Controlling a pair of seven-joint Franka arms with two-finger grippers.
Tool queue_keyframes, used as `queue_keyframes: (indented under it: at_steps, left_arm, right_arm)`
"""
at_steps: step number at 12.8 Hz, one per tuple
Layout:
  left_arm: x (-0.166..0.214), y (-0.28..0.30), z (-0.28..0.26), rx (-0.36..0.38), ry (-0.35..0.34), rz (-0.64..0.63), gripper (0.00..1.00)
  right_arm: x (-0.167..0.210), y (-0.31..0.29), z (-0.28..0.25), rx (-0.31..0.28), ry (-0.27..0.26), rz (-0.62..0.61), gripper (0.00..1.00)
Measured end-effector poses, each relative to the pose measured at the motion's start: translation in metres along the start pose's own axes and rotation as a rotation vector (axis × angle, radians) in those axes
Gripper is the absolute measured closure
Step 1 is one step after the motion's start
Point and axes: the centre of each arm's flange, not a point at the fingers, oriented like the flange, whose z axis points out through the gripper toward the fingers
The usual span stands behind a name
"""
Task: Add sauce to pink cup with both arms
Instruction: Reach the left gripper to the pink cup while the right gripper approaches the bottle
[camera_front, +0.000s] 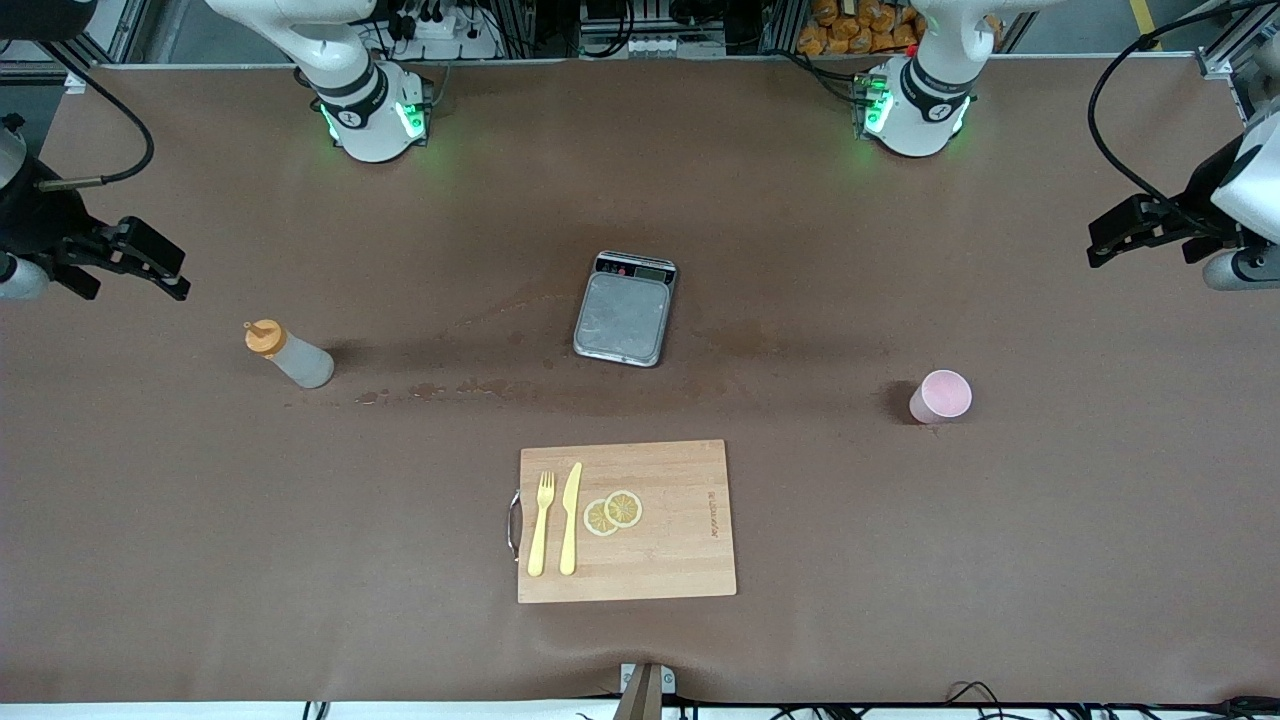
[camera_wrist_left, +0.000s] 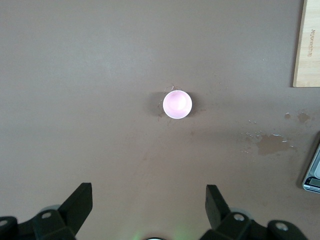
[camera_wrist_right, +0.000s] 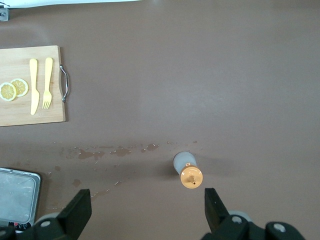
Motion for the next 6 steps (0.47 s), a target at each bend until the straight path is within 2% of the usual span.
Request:
queue_keyframes:
  at_steps: [6]
  left_arm:
    - [0.002,-0.0007,0.0046,0.0,-0.009,-0.001,0.0]
  right_arm:
    - [0.0001,0.0015,0.0,0.0,0.0,0.003,0.0]
